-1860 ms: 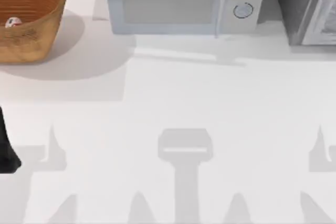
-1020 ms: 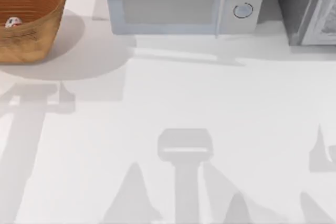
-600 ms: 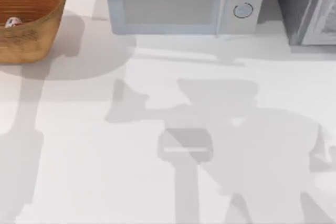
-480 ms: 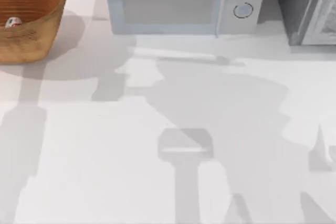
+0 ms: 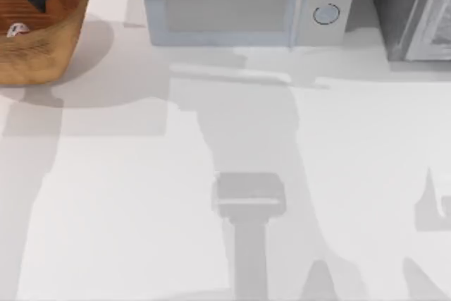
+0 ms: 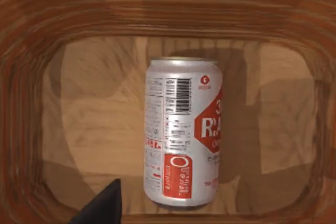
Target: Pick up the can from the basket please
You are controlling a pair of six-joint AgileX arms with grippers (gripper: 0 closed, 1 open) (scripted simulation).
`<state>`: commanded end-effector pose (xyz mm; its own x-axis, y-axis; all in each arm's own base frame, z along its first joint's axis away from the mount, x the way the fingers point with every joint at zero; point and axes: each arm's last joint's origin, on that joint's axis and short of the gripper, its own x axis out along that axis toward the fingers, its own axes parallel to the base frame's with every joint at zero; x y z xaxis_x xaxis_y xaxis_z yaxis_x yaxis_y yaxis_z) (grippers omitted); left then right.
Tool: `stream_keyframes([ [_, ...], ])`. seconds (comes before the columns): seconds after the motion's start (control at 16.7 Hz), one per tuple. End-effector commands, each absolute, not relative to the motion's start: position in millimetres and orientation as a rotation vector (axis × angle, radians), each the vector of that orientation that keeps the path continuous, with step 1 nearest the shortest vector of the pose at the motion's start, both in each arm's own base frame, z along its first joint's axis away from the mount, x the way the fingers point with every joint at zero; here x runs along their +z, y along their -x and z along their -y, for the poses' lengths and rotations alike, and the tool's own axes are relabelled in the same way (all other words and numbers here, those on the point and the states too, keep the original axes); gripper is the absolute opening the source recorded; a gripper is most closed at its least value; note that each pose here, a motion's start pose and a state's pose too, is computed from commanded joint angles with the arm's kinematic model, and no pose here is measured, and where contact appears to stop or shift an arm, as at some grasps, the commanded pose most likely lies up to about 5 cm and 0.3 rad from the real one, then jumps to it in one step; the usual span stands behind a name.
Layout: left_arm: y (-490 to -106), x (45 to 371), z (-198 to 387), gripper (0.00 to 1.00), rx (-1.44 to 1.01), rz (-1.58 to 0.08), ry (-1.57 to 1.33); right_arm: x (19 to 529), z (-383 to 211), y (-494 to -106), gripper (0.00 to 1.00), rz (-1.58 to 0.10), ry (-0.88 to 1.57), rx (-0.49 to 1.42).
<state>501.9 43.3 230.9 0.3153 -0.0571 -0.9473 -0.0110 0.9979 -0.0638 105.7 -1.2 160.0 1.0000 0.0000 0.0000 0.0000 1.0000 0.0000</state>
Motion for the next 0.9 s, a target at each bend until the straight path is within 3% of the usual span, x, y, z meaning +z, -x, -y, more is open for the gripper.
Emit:
stream_keyframes([
  [0.3,-519,199,-56,1.0,-0.044,-1.343,0.042,160,1,-106,1.0,0.0,0.0,0.0],
  [0.9,-522,191,-59,1.0,-0.056,-1.366,0.025,160,1,-106,1.0,0.0,0.0,0.0],
])
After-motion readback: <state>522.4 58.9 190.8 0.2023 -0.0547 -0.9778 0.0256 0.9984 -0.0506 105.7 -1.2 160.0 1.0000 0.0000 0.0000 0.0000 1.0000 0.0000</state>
